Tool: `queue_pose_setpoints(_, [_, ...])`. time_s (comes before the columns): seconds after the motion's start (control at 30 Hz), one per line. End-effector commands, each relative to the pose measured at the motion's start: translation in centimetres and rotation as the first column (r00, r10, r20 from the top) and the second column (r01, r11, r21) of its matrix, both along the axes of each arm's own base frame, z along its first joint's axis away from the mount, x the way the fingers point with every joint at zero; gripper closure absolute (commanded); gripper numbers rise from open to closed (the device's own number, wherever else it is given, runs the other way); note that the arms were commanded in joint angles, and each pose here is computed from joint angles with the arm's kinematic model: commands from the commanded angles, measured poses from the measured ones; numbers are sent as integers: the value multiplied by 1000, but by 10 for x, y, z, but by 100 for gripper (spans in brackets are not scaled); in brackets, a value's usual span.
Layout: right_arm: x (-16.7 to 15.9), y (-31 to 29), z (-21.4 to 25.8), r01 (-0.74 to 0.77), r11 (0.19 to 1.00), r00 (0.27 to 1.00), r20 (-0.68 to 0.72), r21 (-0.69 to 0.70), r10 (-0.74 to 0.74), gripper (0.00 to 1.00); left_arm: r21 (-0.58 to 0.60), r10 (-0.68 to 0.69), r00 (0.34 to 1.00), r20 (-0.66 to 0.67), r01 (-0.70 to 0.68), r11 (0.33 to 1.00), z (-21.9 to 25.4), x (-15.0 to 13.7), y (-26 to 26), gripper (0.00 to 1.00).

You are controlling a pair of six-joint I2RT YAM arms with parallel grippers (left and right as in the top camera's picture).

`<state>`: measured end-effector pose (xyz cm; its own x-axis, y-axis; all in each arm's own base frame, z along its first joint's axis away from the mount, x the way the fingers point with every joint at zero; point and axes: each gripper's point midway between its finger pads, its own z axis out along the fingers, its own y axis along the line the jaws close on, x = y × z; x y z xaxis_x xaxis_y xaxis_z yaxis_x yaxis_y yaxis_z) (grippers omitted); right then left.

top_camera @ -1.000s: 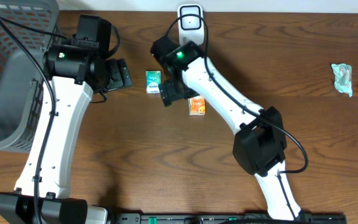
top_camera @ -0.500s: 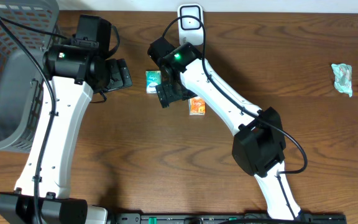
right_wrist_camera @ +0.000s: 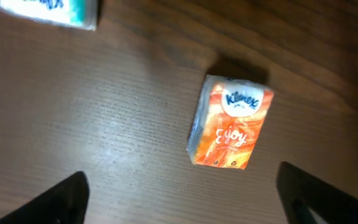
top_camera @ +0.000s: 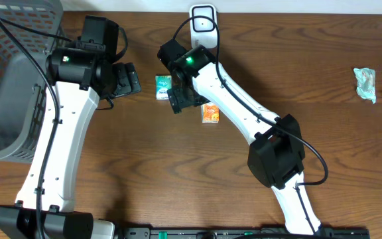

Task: Scan the item barcode
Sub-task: 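Grasp the orange tissue packet and pull it toward the table center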

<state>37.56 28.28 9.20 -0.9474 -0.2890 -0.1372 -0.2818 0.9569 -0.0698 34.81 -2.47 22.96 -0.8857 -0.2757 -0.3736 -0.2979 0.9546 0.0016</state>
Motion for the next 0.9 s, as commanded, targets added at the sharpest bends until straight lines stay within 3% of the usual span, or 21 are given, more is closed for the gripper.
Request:
queue_pose_setpoints(0.0, [8, -11, -2, 29, 998, 999, 32, -47, -28, 13, 14, -2, 1000, 13, 2, 1000, 5, 0, 3, 2])
queue_pose_setpoints(0.17, [7, -16, -5, 66, 995, 997, 39, -71, -64, 25, 14, -2, 1000, 13, 2, 1000, 5, 0, 3, 2])
queue_pose_setpoints(0.3, [7, -37, -18, 158, 974, 986, 83, -160, -146, 25, 14, -2, 1000, 13, 2, 1000, 5, 0, 3, 2])
queue_pose_setpoints(0.53, [2, -36, -65, 81, 981, 995, 66, -175, -70, 28, 14, -2, 1000, 14, 2, 1000, 5, 0, 3, 2])
queue_pose_setpoints(0.7, [-6, -44, -87, 72, 977, 997, 55, -201, -62, 46, 14, -2, 1000, 13, 2, 1000, 5, 0, 3, 2])
queue_pose_setpoints(0.87, [-6, -50, -90, 80, 974, 996, 52, -214, -70, 74, 14, -2, 1000, 13, 2, 1000, 5, 0, 3, 2])
